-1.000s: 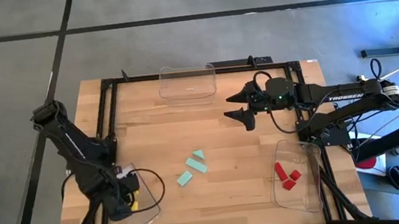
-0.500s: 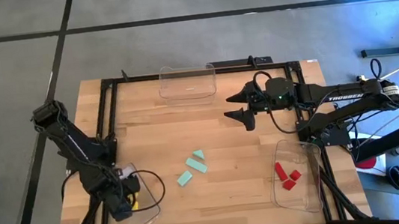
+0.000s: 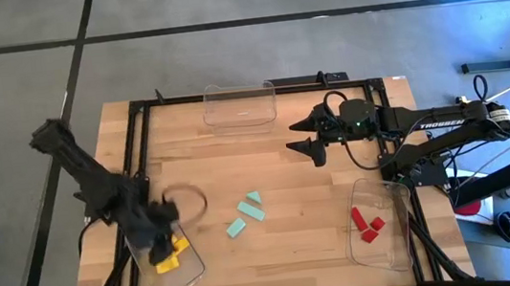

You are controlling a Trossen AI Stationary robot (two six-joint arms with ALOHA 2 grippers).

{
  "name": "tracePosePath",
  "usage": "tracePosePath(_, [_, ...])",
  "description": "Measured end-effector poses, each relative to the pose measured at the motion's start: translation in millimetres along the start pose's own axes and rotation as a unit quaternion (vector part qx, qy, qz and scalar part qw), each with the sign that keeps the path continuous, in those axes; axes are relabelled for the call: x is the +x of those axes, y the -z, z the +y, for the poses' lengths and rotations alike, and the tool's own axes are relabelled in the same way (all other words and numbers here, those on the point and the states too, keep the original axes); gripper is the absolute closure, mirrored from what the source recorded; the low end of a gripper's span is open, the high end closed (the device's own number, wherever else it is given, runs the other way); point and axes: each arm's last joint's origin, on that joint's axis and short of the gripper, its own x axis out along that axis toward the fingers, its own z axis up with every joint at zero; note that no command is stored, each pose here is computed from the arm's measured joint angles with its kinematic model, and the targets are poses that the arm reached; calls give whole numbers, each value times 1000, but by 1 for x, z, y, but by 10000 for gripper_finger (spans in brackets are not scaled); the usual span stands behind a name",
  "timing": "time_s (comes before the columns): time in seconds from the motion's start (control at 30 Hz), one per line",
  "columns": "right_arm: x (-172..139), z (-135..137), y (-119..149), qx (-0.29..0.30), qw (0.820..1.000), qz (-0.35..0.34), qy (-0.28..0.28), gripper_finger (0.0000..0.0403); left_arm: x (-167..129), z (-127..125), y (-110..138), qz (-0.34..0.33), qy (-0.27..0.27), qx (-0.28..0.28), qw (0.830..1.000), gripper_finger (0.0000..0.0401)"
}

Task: Sort & place blocks by color
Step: Put the top blue block into the top center transparent bin

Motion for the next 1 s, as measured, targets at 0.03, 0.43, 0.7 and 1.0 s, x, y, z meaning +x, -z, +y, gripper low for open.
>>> tracePosePath(0.03, [0, 0, 0, 1, 1000, 0, 0, 68, -10, 0, -10, -47, 4, 7, 999, 162])
tracePosePath(0.43, [0, 1, 0, 15, 1000, 3, -14, 68, 6, 35, -128, -193, -117, 184, 957, 162])
tracePosePath(0.7, [-1, 7, -9, 17, 997, -36, -62, 68, 61, 50, -180, -207, -105, 260, 937, 162])
tracePosePath(1.0, [-5, 11, -12, 15, 996, -49, -73, 68, 110, 52, -185, -213, -79, 272, 935, 162])
